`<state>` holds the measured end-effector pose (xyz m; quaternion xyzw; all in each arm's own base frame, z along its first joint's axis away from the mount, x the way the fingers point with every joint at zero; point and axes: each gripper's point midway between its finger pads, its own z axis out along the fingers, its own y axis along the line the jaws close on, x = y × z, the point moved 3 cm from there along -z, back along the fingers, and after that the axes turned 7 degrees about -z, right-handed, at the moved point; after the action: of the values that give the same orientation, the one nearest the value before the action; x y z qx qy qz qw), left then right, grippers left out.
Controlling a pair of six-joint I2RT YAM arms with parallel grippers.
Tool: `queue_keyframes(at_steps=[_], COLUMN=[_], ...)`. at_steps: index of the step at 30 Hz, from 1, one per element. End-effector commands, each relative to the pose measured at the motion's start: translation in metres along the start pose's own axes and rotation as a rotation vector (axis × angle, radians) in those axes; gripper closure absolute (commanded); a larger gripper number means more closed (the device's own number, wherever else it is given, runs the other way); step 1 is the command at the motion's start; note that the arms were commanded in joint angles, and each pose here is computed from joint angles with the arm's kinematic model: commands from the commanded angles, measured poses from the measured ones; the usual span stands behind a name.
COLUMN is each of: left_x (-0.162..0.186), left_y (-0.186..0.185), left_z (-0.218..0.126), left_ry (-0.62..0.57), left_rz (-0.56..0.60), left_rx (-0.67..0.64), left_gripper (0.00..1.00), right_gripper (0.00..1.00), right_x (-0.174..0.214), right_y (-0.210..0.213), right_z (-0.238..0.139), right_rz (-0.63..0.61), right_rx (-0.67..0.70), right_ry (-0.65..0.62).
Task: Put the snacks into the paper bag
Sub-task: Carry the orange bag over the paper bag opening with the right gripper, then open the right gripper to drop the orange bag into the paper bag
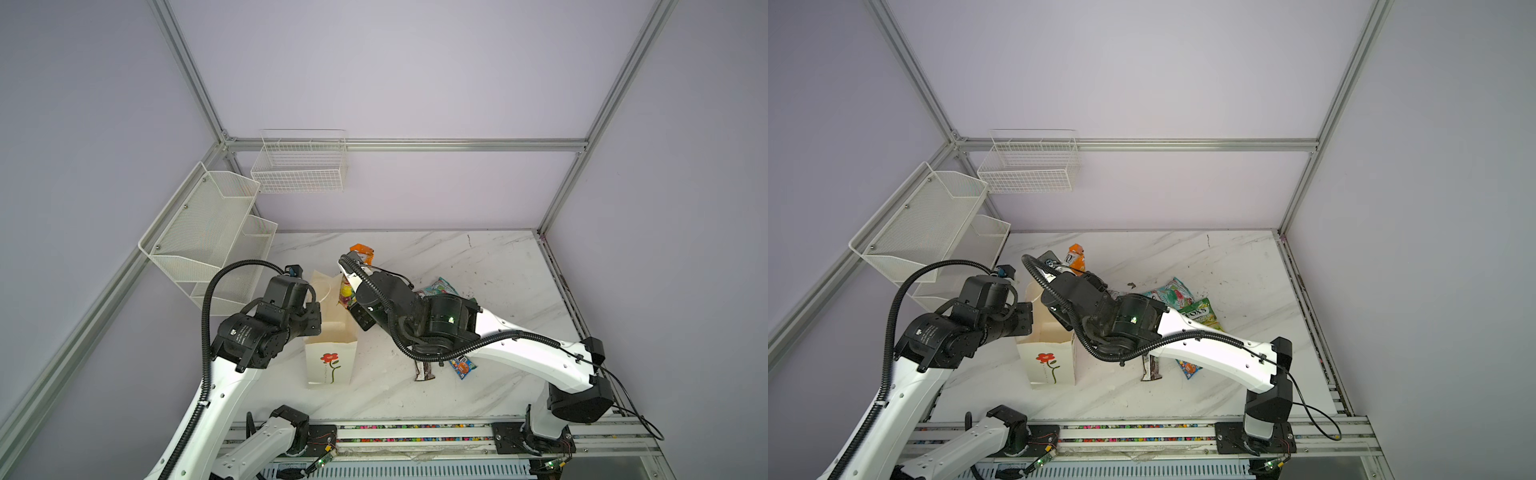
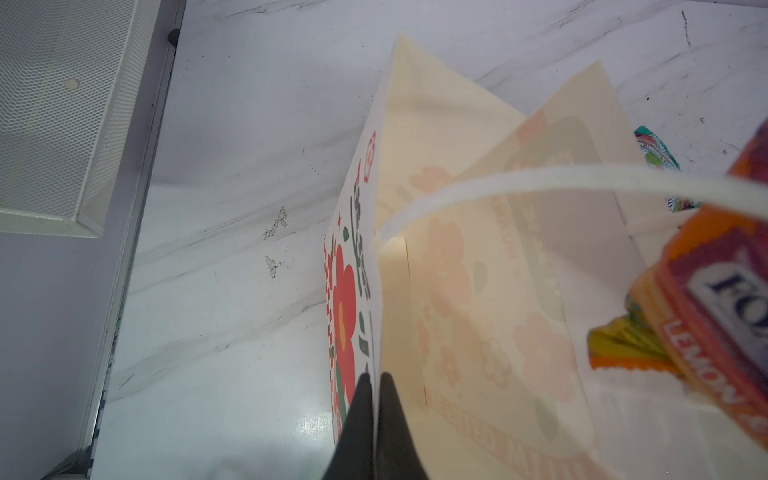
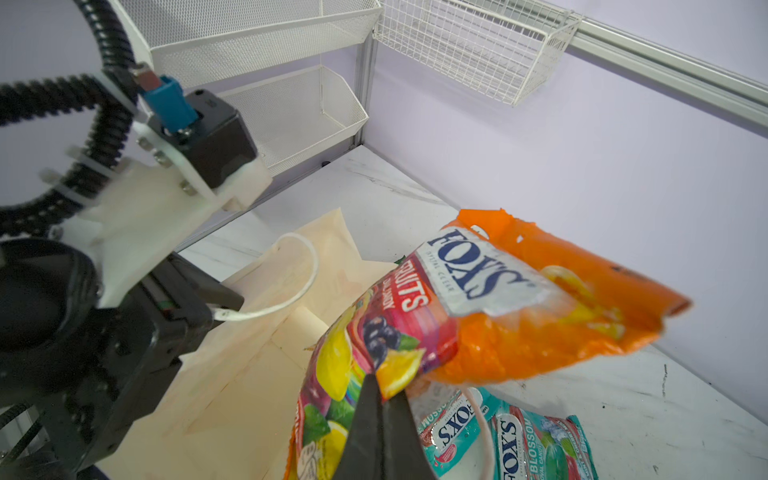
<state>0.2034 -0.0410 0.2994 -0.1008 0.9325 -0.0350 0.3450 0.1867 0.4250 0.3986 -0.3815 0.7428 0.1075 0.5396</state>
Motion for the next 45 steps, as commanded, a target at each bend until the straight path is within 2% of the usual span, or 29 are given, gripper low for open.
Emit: queue_keyframes(at_steps=[1,18,19,21,24,30,39,45], left_x=[0.0,0.001,0.001,0.001,0.002,0.004,0.002,-0.008], left_y=[-0.002,0.002,0.002,0.002,0.002,0.001,0.013,0.019], left_z=[0.005,0.005,0.005,0.005,0.007,0.01,0.005,-0.007], left_ry=[-0.015,-0.021,-0.024,-0.023,-0.023,-0.032,-0.086,-0.132], left_rz=[-0.03,-0.039,-0.04,-0.041,-0.041,-0.046,-0.067,-0.065], left_rx=[0.014,0.002,0.001,0.0,-0.003,0.012,-0.043,-0.08], left_gripper=[1.0,1.0,1.0,1.0,1.0,1.0,1.0,1.0], right_gripper=[1.0,1.0,0.97,0.83,0.73,0.46,0.34,0.33], right_x=[0.007,0.02,0.02,0.018,0.016,0.008,-0.005,0.005], right_y=[0.014,0.03,0.03,0.031,0.031,0.028,-0.006,-0.053], right_z=[0.008,0.018,0.018,0.016,0.013,-0.001,-0.035,-0.036], right_rz=[-0.045,-0.076,-0.073,-0.067,-0.054,-0.008,0.121,0.253], right_rx=[-0.021,-0.028,-0.033,-0.046,-0.059,-0.109,-0.09,-0.071], right_ry=[0.018,0.055,0.052,0.047,0.032,-0.012,-0.098,-0.108])
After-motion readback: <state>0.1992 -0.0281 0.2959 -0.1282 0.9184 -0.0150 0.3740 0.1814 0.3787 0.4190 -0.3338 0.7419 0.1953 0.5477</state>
